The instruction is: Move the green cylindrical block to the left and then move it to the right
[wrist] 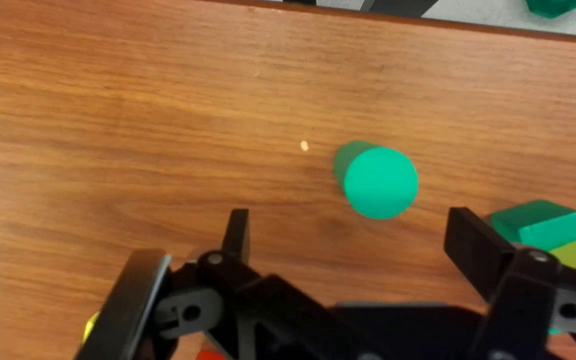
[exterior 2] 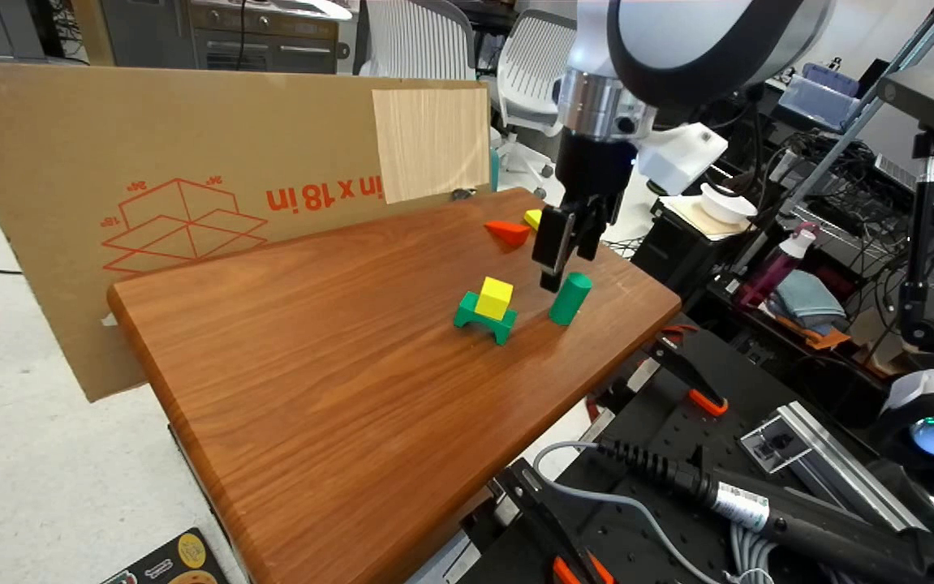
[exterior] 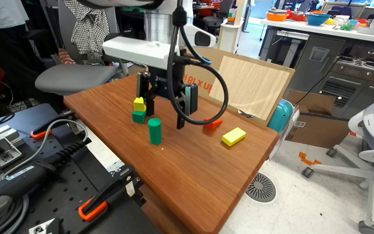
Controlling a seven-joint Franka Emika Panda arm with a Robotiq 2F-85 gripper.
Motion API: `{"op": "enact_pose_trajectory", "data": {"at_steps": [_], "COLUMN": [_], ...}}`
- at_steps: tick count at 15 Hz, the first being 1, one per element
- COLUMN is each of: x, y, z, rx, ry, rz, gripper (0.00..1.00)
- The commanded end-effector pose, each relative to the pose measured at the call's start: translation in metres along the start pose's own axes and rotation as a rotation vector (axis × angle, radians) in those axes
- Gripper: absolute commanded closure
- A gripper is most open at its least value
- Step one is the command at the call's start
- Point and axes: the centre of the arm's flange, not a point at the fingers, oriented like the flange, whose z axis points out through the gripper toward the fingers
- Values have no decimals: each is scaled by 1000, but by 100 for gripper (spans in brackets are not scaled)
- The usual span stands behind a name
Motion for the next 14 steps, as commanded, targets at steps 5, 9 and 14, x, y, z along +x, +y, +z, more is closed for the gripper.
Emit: {"op": "enact_pose_trajectory", "data": {"at_steps": [5,9,14], "x": [-24,-32,-28], "y": [57,81,82], "z": [-64,-74,-67], "rx": [55,79,65], "ry": [137,160,145], "rz": [112,149,153], "gripper": [0,0,0]}}
